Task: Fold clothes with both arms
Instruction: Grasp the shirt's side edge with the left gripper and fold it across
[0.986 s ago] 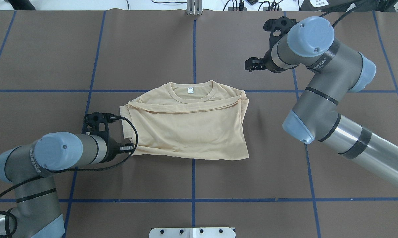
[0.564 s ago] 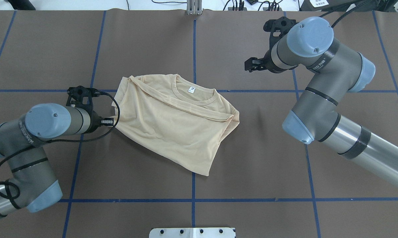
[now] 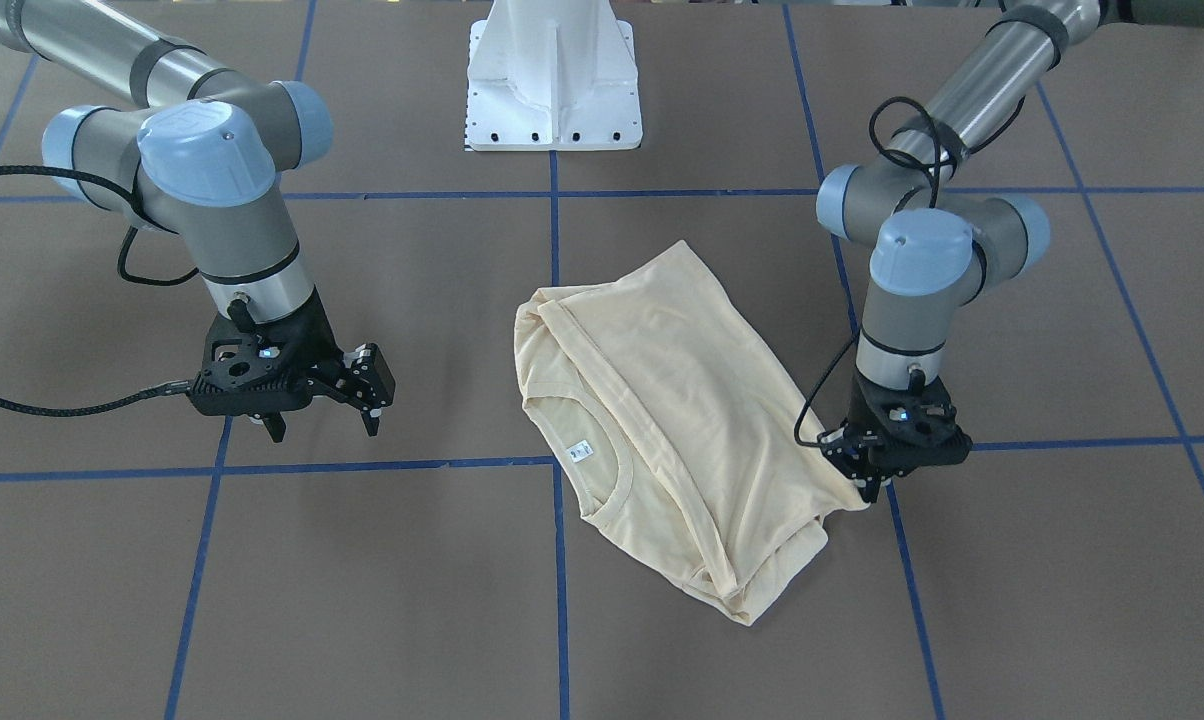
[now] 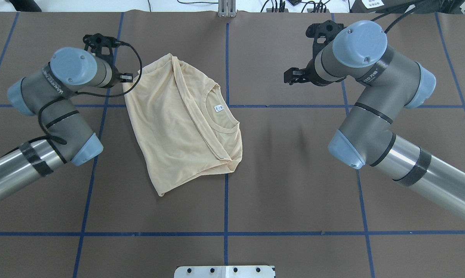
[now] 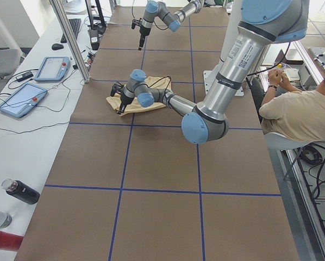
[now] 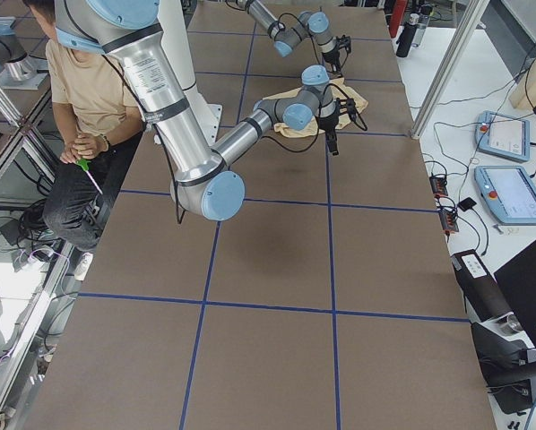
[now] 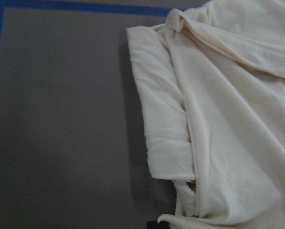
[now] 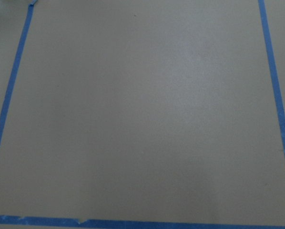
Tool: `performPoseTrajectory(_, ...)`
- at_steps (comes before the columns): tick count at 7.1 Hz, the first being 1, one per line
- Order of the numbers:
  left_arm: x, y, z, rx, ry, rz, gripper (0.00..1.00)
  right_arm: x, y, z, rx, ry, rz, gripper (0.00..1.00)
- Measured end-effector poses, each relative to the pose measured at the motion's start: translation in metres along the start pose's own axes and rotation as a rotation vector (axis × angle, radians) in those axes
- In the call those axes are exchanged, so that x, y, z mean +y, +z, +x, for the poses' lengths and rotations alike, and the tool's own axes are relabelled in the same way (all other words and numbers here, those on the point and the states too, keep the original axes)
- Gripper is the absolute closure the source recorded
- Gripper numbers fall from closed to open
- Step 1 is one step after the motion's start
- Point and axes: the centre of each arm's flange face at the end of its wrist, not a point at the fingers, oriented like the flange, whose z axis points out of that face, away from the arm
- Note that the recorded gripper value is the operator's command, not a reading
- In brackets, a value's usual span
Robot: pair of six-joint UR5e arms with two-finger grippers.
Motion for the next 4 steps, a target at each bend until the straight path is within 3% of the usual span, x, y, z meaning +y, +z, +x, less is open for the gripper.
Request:
performPoseTrajectory(1, -0.027, 0.011, 0.017, 0.021, -0.009, 0.027, 1.00, 0.000, -0.001, -0.003, -0.004, 0.000, 0.001, 0.00)
performPoseTrajectory(2, -0.047, 0.013, 0.032, 0.040, -0.016, 0.046, 0.70, 0.003, -0.001, -0.008, -0.009, 0.005, -0.001, 0.00)
performPoseTrajectory(3, -0.058, 0.012, 0.036, 0.048, -0.018, 0.057, 0.01, 0.008, 0.000, -0.016, -0.017, 0.019, -0.007, 0.00)
performPoseTrajectory(4, -0.061, 0.012, 0.027, 0.046, 0.004, 0.065, 0.00, 0.013, 0.000, -0.030, -0.030, 0.034, -0.012, 0.00)
